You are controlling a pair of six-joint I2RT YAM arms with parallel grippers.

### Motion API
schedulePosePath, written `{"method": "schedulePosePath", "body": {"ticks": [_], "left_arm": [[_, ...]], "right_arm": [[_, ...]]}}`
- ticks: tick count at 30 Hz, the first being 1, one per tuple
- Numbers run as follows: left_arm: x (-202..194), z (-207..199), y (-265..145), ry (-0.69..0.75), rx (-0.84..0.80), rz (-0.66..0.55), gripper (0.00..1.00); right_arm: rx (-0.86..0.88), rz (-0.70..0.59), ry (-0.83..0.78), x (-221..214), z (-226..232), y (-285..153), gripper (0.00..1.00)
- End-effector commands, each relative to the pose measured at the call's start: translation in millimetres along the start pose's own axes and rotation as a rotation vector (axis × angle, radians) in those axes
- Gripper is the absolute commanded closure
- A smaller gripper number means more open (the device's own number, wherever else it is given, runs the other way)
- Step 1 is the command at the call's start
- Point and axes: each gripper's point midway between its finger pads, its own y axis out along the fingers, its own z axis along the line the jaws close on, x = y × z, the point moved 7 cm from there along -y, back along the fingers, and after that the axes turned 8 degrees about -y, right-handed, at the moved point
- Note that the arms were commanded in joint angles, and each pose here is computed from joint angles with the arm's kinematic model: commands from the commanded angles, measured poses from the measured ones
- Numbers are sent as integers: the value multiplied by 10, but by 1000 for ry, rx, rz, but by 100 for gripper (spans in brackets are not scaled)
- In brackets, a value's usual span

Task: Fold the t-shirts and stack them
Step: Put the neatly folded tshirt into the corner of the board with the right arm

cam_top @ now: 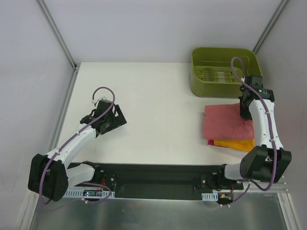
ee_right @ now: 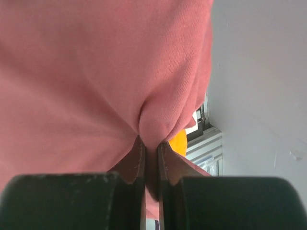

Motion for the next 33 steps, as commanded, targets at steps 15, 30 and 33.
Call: {"method": "schedulePosePath", "body": {"ticks": [15,30,33], "left_arm": [[81,-21,-51,2,-16,-22,1],[221,-229,-407,18,-196,-67,1],[270,-278,-537,8,-243,-98,1]], "right_arm": [[-135,-70,278,3,-356,64,1],[529,-793,439,135,275,-830,0],[603,-839,429,73,408,-859,0]]}}
